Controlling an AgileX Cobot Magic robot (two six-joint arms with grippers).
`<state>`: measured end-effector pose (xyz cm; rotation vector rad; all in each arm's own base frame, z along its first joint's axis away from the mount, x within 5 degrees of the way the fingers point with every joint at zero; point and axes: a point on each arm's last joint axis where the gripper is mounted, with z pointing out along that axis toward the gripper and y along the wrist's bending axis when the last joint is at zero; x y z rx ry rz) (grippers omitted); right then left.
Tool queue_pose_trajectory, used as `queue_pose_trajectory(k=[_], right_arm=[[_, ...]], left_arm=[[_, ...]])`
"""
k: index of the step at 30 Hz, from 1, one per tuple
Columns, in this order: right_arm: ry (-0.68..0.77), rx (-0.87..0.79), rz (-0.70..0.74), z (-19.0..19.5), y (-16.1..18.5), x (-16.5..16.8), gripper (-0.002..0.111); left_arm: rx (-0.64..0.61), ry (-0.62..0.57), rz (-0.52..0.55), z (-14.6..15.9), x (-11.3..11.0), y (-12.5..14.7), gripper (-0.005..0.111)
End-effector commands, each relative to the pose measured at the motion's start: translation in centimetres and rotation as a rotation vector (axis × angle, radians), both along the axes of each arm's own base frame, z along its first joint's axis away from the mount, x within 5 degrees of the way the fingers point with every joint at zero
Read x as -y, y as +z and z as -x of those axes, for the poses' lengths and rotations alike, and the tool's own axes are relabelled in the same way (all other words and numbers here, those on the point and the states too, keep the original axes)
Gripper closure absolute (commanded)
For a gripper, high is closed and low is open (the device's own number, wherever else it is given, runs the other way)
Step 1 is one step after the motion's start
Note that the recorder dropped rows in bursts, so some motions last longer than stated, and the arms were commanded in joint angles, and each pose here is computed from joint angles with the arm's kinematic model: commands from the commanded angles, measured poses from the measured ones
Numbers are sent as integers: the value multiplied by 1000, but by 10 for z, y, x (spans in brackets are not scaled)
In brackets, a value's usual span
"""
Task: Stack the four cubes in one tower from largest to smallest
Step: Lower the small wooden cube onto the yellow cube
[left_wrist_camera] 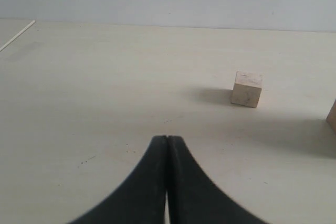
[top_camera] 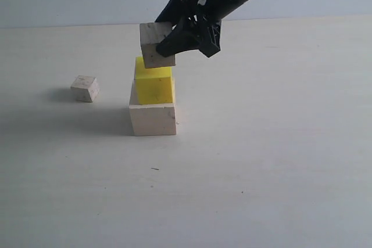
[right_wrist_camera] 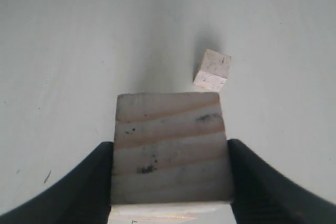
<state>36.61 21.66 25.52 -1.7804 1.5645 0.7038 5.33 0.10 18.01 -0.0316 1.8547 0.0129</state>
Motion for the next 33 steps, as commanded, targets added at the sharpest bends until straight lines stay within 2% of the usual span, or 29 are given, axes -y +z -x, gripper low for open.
queue_pose_trajectory(k=[1, 13, 33], right_arm=[[-17, -1, -53, -3, 4, -4, 108], [2, 8, -25, 1, -7, -19, 108], [-45, 13, 11, -3, -8, -16, 108]], left_arm=[[18, 0, 9, 0, 0, 1, 107], [18, 0, 9, 0, 0, 1, 107], [18, 0, 9, 0, 0, 1, 107]])
